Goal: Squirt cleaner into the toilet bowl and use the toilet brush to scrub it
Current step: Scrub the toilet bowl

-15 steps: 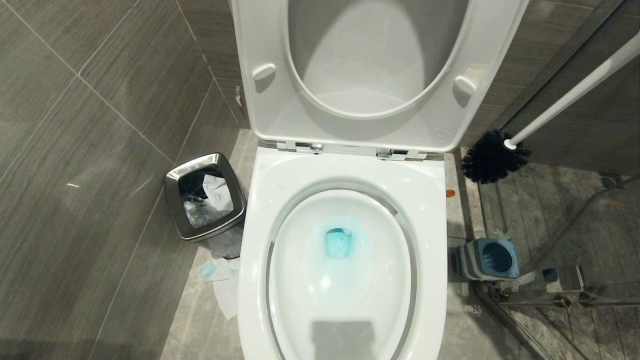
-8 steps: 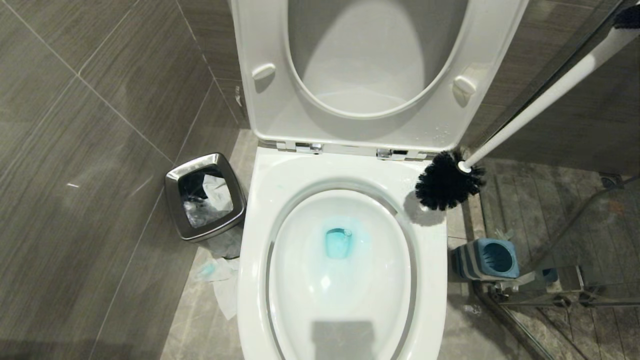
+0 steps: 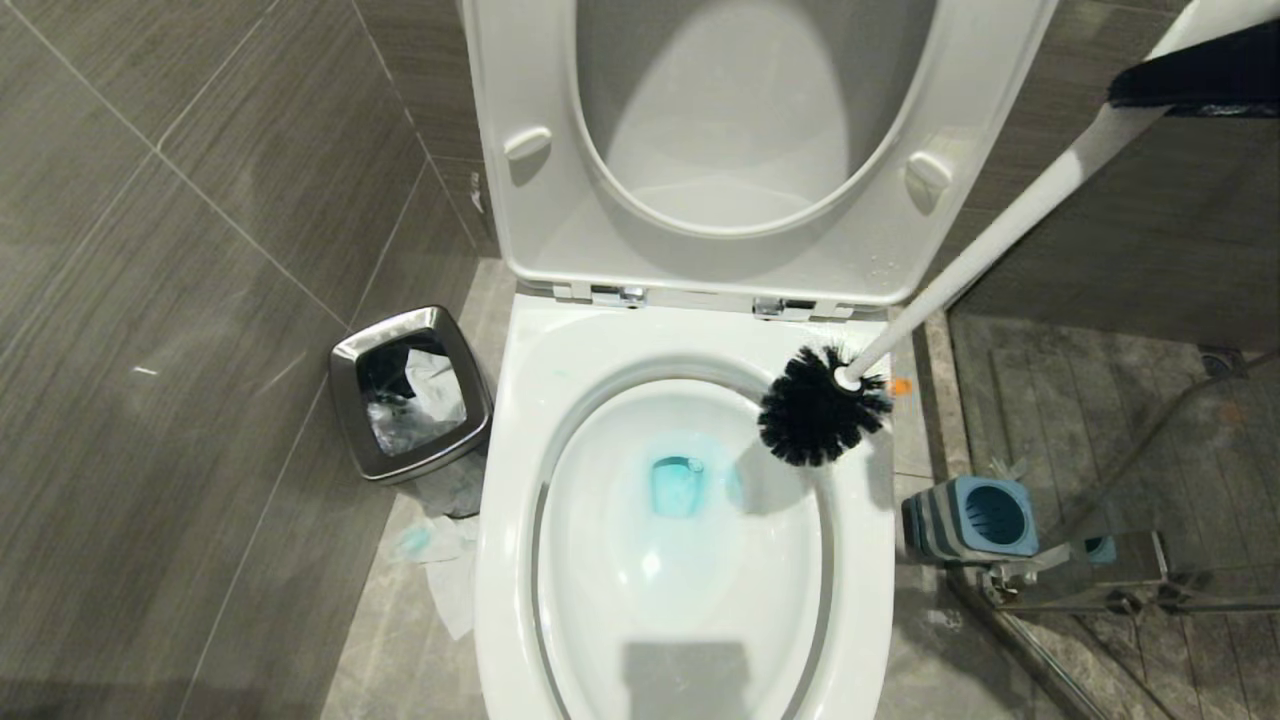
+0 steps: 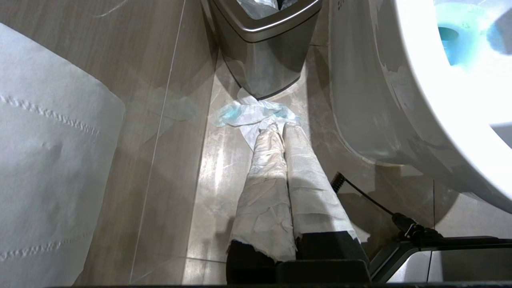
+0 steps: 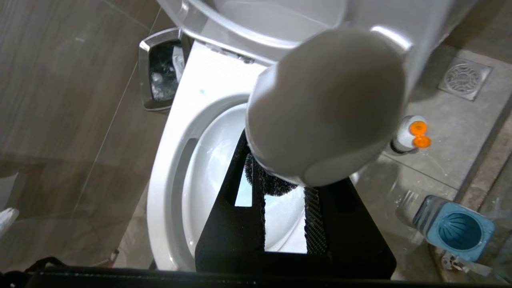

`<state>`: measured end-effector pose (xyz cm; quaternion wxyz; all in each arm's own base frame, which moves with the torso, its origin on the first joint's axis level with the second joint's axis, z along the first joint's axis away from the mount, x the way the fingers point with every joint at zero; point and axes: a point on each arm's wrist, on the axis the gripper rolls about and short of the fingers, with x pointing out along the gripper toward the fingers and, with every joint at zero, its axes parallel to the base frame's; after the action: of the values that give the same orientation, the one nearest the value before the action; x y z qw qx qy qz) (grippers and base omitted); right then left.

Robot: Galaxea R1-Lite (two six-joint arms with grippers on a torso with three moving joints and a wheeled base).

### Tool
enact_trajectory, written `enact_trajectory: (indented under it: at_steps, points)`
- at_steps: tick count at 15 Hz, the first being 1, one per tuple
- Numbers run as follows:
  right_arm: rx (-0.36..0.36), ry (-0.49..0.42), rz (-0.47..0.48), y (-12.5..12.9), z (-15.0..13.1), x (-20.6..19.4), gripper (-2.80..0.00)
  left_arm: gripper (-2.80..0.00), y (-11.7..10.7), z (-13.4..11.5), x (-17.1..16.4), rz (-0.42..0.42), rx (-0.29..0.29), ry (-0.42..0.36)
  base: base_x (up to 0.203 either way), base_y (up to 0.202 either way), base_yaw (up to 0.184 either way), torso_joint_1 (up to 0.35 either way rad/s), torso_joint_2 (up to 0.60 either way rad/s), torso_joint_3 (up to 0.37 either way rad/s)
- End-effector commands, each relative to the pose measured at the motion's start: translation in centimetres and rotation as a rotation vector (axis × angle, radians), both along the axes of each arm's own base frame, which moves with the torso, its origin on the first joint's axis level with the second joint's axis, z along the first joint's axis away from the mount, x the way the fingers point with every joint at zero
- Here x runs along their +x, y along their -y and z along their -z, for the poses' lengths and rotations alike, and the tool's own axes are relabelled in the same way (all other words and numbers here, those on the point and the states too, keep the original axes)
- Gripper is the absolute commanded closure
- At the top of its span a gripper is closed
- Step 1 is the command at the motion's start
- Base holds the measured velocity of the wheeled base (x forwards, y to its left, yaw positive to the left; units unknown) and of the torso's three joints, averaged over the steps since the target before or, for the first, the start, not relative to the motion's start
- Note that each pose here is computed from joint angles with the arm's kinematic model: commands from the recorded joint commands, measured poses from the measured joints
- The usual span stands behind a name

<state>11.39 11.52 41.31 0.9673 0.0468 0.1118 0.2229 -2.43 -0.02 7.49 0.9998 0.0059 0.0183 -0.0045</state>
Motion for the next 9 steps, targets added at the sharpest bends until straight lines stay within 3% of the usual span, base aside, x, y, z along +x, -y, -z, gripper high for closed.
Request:
enact_trajectory:
  at_steps: [1, 9]
  points:
    - [-0.047, -0.045, -0.018, -2.7, 1.2, 1.7, 0.00, 0.00, 0.0, 0.0, 0.0, 0.000, 0.000, 0.000, 0.000, 0.000, 0.000, 0.000, 0.00, 0.000]
    - [-0.077, -0.069, -0.016, -9.3, 4.8, 7.1, 0.00, 0.00, 0.0, 0.0, 0.0, -0.001, 0.000, 0.000, 0.000, 0.000, 0.000, 0.000, 0.00, 0.000]
